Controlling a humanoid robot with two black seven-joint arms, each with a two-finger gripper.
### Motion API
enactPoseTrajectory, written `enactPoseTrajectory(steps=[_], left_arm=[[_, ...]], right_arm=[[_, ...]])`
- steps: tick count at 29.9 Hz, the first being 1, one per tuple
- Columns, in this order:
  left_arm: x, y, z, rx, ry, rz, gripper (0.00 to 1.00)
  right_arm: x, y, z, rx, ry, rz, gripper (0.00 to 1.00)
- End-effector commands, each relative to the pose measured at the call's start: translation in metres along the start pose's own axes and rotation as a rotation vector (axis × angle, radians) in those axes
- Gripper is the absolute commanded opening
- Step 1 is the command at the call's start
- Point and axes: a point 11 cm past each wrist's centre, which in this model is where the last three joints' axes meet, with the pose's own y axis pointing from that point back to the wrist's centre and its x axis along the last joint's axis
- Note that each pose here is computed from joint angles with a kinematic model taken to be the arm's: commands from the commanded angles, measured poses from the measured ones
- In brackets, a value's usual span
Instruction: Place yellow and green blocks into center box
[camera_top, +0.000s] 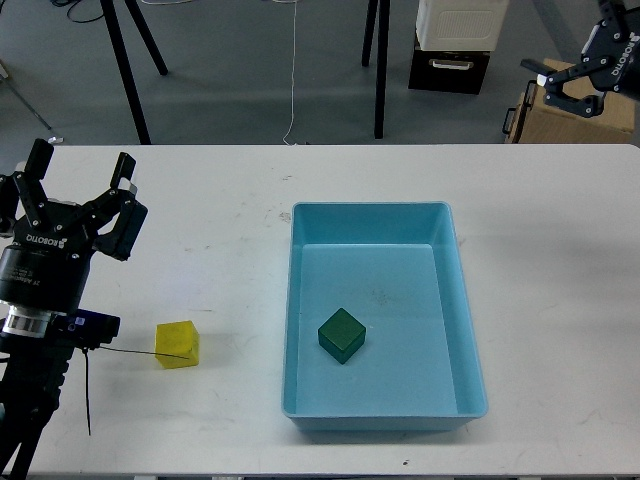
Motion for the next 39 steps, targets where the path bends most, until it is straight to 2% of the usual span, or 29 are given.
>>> enactPoseTrajectory(steps=[1,7,11,14,25,30,33,39], left_arm=[[0.001,0.000,0.001,-0.002,-0.002,0.005,1.00],[0.001,0.002,0.001,0.001,-0.005,0.014,1.00],[0.002,0.004,0.003,0.002,-0.011,0.021,1.00],[0.003,0.006,0.005,-0.018,-0.009,0.025,1.00],[-0.012,0.008,0.034,-0.109,-0.060,-0.078,1.00],[-0.005,0.002,0.061,-0.024,-0.199,-0.013,1.00],[-0.014,-0.020,0.046,0.016,-0.177,-0.075,1.00],[-0.057,-0.033,0.076,0.136,-0.412,-0.076,1.00]], right_arm=[[0.036,0.049,0.024,0.132,-0.176,0.091,1.00],[0.053,0.151,0.111,0.327,-0.525,0.220,1.00],[0.024,0.187,0.164,0.347,-0.673,0.243,1.00],[0.012,0.194,0.181,0.331,-0.693,0.246,1.00],[0.013,0.196,0.182,0.317,-0.679,0.255,1.00],[0.017,0.200,0.174,0.292,-0.642,0.259,1.00],[0.018,0.201,0.170,0.301,-0.634,0.262,1.00],[0.015,0.199,0.171,0.314,-0.644,0.254,1.00]])
